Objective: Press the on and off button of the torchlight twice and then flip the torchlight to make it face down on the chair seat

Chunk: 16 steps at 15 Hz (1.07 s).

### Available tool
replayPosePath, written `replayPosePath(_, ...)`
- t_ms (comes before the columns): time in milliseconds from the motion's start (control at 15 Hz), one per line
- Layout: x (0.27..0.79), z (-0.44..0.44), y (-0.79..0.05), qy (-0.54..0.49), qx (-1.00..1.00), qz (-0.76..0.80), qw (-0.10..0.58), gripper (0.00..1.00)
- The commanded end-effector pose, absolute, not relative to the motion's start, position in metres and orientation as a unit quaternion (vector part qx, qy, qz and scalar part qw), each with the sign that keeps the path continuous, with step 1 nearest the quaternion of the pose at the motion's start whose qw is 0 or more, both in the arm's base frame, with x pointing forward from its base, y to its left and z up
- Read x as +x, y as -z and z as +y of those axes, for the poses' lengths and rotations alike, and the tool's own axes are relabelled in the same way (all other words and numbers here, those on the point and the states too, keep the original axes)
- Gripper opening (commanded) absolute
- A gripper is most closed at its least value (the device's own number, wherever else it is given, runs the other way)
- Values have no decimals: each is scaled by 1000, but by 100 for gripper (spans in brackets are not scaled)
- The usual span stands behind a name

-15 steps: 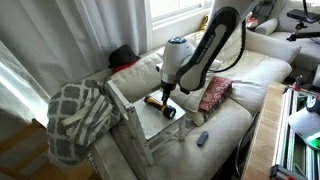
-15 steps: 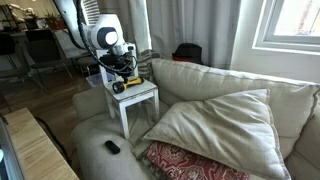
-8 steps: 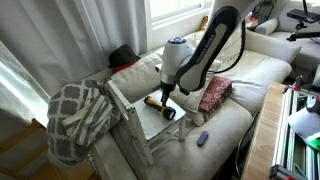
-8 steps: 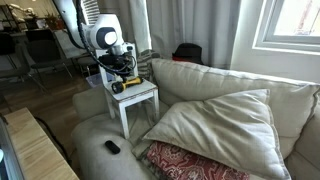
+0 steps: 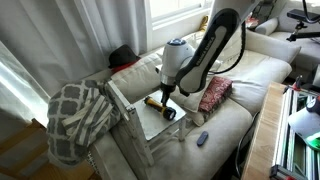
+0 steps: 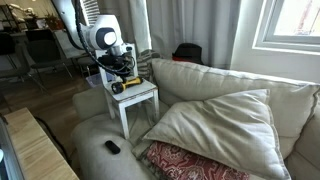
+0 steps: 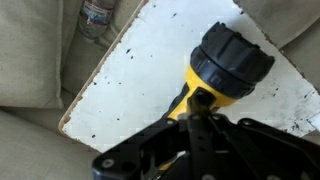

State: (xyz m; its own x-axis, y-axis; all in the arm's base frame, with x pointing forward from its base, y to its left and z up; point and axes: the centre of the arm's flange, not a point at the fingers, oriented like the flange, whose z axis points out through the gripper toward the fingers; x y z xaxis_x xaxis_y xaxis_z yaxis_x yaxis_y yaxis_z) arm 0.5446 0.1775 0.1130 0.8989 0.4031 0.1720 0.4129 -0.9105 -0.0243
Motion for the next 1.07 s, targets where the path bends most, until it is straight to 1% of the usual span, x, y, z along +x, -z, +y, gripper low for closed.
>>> replayPosePath(0, 535, 190, -74, 64, -977, -202, 32, 0)
replayPosePath(400, 539, 170, -104, 72, -978, -196, 16, 0)
replayPosePath(1000, 539, 171, -118, 84, -976, -201, 16, 0)
